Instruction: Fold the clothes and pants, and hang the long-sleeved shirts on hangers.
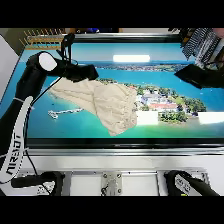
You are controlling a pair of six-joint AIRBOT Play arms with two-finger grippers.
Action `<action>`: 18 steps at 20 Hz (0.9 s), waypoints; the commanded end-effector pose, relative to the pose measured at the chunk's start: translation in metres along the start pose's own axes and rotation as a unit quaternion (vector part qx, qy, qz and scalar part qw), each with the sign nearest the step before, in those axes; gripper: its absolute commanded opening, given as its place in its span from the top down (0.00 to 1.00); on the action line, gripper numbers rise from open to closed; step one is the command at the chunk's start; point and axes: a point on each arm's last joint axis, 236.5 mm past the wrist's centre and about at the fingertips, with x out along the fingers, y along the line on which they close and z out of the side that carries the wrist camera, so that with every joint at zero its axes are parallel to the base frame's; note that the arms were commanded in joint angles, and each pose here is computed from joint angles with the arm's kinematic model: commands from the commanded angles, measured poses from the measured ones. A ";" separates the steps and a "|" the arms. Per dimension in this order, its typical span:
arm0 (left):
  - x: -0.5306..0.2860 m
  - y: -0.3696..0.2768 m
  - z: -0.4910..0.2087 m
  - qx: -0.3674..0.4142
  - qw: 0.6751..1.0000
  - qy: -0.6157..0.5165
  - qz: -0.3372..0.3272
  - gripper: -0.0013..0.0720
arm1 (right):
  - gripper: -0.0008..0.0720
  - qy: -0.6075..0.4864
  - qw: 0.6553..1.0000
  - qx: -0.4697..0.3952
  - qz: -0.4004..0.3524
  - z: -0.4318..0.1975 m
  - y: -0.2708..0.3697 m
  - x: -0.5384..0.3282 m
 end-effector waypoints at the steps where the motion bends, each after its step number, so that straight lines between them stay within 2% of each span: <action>1: 0.004 0.014 -0.084 -0.031 0.995 0.094 0.009 0.15 | 0.13 0.051 0.998 0.025 0.004 -0.045 -0.009 0.036; 3: 0.024 0.019 -0.135 -0.042 0.991 0.127 0.016 0.15 | 0.13 0.087 0.995 0.038 0.006 -0.080 -0.012 0.065; 5: 0.048 0.022 -0.180 -0.096 0.983 0.154 0.020 0.15 | 0.13 0.137 0.989 0.044 0.011 -0.118 -0.009 0.093; 8: 0.082 0.006 -0.220 -0.193 0.963 0.188 -0.026 0.15 | 0.13 0.194 0.980 0.039 0.025 -0.155 0.005 0.121; 10: 0.099 -0.003 -0.235 -0.229 0.950 0.208 -0.042 0.15 | 0.13 0.205 0.978 0.031 0.032 -0.164 0.015 0.130; 15: 0.124 -0.023 -0.236 -0.209 0.948 0.233 -0.067 0.16 | 0.13 0.197 0.979 0.030 0.041 -0.162 0.024 0.131; 16: 0.127 -0.019 -0.234 -0.196 0.950 0.234 -0.059 0.61 | 0.13 0.195 0.979 0.029 0.042 -0.161 0.025 0.130; 17: 0.128 -0.005 -0.227 -0.172 0.956 0.233 -0.043 0.94 | 0.13 0.193 0.980 0.027 0.042 -0.160 0.026 0.129; 18: 0.123 0.011 -0.213 -0.153 0.962 0.226 -0.026 0.96 | 0.13 0.190 0.980 0.025 0.043 -0.158 0.027 0.126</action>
